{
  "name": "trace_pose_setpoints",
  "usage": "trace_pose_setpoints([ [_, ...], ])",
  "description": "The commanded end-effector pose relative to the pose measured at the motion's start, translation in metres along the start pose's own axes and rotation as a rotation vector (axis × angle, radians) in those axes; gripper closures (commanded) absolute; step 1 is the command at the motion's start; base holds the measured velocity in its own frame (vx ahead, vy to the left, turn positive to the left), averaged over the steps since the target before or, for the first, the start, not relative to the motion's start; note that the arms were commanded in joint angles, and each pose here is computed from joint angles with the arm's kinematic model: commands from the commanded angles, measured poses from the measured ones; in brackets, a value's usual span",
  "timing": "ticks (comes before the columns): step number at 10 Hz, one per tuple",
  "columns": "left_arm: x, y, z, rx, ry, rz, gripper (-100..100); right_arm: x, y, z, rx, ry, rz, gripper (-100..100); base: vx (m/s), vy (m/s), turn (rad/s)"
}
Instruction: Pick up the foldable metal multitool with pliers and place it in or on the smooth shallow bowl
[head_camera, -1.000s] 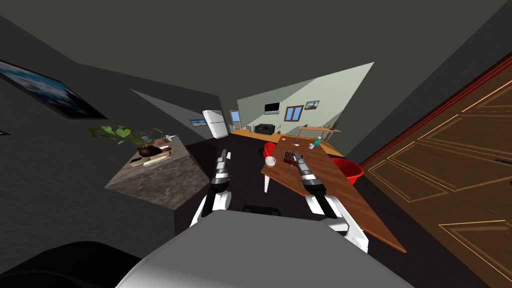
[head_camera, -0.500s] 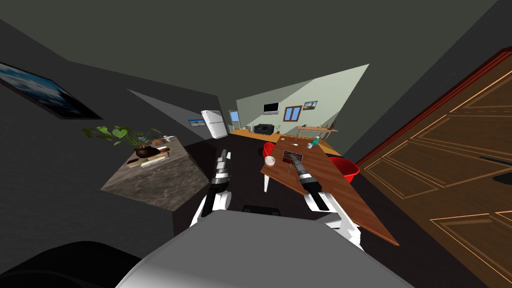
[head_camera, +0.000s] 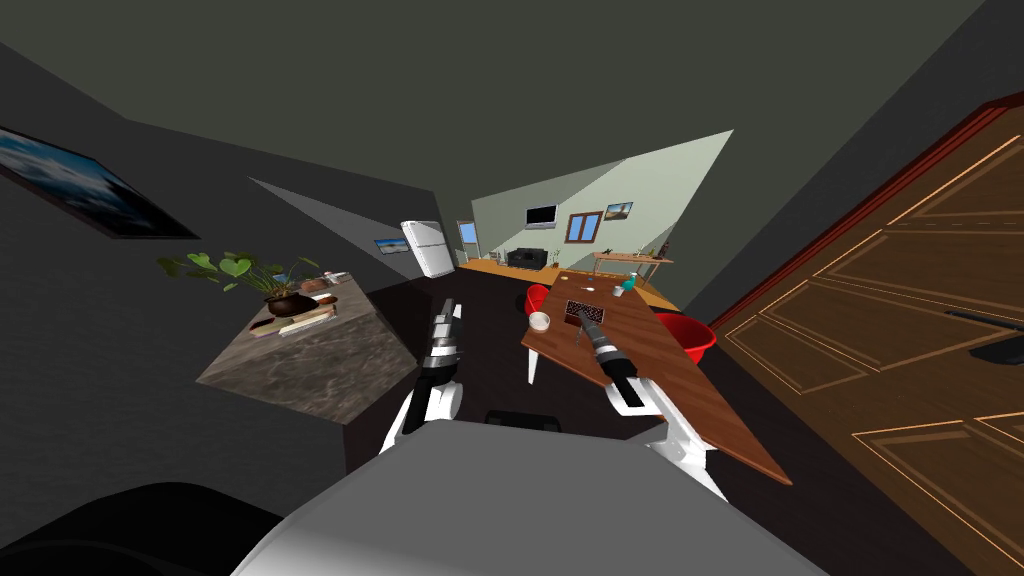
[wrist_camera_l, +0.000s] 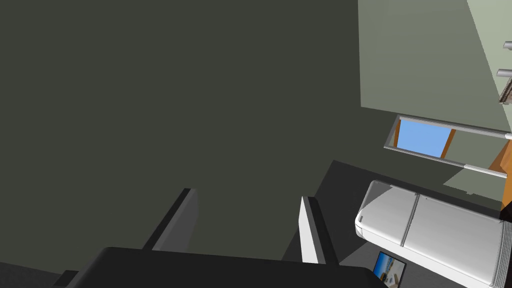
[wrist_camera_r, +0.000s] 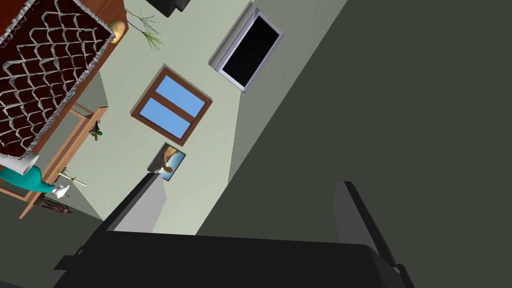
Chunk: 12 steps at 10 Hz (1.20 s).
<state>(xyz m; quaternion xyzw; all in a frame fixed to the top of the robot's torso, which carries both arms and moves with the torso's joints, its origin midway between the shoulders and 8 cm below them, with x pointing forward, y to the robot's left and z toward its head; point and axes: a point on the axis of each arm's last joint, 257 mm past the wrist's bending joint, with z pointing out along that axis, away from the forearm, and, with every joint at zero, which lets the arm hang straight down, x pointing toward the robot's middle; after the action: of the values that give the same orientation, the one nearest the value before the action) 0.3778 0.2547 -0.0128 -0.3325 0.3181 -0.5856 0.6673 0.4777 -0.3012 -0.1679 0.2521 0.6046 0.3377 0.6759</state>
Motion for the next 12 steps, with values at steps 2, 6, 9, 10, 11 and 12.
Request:
trace_pose_setpoints([
  [2, 0.000, 0.000, 0.000, 0.000, 0.000, 0.000, 0, 0.007, -0.027, 0.004, 0.066, 0.018, -0.044, -100, -0.001, 0.007, -0.013],
  [6, 0.000, 0.000, 0.000, 0.000, 0.000, 0.000, 0, 0.016, -0.070, 0.008, 0.177, 0.045, -0.119, -100, 0.005, 0.007, -0.003],
  [9, 0.000, 0.000, 0.000, 0.000, 0.000, 0.000, 0, 0.024, -0.111, 0.008, 0.285, 0.070, -0.195, -100, 0.016, 0.010, 0.007],
  [10, 0.000, 0.000, 0.000, 0.000, 0.000, 0.000, 0, 0.029, -0.129, 0.008, 0.331, 0.084, -0.232, -100, 0.016, 0.010, 0.010],
  [11, 0.000, 0.000, 0.000, 0.000, 0.000, 0.000, 0, 0.028, -0.130, 0.007, 0.337, 0.082, -0.233, -100, 0.016, 0.008, 0.010],
  [12, 0.000, 0.000, 0.000, 0.000, 0.000, 0.000, 0, 0.030, -0.147, 0.006, 0.385, 0.092, -0.271, -100, 0.024, 0.005, 0.021],
])
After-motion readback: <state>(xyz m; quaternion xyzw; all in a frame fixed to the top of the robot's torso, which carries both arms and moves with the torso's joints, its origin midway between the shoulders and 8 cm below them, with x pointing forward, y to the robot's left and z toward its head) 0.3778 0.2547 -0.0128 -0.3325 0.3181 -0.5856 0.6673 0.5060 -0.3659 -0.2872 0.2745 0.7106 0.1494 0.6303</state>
